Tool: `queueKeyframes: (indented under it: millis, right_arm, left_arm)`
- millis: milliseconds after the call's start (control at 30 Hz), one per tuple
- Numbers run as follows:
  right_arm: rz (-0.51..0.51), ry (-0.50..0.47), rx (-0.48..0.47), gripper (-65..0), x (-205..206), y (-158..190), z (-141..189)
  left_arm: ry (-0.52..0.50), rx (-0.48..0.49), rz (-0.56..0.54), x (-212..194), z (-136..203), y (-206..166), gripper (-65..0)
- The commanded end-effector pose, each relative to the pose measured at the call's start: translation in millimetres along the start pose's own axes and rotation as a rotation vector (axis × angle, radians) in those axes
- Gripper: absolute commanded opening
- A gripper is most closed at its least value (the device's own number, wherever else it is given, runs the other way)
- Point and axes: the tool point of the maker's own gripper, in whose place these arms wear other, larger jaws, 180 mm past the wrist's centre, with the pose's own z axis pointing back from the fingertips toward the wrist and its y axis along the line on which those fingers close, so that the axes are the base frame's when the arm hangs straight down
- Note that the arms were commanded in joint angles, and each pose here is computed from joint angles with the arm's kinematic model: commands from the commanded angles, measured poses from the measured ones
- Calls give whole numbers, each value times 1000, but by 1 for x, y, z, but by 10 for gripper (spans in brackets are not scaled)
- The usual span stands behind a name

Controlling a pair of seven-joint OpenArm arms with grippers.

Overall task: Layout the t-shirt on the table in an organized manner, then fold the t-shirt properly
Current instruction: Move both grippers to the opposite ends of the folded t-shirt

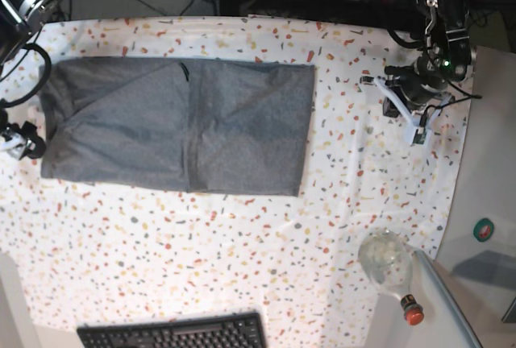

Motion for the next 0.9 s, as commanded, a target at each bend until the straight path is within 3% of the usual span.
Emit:
queueKeyframes:
  millis: [0,167,333,467,867]
  right_arm:
    - [12,-58,26,-231,22,2,5]
    - [-19,0,51,-231,1,-1,-2]
    - [-7,144,76,-231,-39,5,-5]
    - [-21,170,94,-231,-50,12,-10]
    - [31,249,150,-231,-70,45,-25]
  left_arm:
    - [-34,-2,-14,16,-3,1,-650]
    - [-12,-59,-34,24,-25,-18,-650]
    - [1,-108,-62,27,-39,-37,-650]
    - [-53,-153,-45,26,-51,-62,-650]
    - [-33,-209,-75,17,-61,-113,-650]
